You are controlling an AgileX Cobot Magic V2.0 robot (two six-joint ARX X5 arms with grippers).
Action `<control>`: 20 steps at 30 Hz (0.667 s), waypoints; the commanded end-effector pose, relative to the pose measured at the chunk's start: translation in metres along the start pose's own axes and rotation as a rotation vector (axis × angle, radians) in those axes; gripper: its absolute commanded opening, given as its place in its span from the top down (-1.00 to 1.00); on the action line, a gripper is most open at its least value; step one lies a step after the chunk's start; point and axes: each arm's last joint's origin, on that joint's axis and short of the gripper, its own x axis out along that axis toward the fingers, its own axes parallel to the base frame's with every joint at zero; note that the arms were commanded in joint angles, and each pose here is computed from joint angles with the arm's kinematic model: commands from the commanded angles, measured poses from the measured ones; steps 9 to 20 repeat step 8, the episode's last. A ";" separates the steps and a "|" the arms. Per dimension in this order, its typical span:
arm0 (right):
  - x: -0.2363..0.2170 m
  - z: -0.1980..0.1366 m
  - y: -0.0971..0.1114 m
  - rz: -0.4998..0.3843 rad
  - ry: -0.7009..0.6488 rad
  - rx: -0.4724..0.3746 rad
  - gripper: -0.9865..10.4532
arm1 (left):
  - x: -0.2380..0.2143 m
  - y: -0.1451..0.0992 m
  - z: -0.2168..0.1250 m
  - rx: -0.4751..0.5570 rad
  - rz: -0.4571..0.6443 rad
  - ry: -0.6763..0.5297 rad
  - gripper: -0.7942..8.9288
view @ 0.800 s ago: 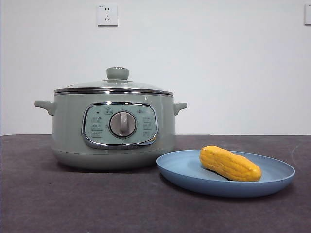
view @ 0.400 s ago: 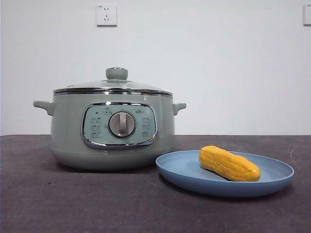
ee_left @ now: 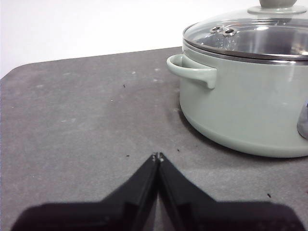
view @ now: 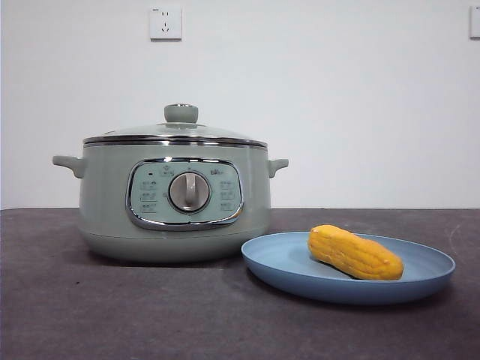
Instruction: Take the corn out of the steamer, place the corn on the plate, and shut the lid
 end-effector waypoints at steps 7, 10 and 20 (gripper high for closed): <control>0.001 -0.039 0.001 -0.003 0.128 0.086 0.83 | 0.001 0.000 -0.004 -0.007 0.003 0.006 0.84; 0.000 -0.042 0.001 -0.003 0.158 0.091 0.83 | 0.001 0.000 -0.004 -0.007 0.003 0.006 0.84; 0.000 -0.042 0.001 -0.003 0.158 0.091 0.83 | 0.001 0.000 -0.004 -0.007 0.003 0.006 0.84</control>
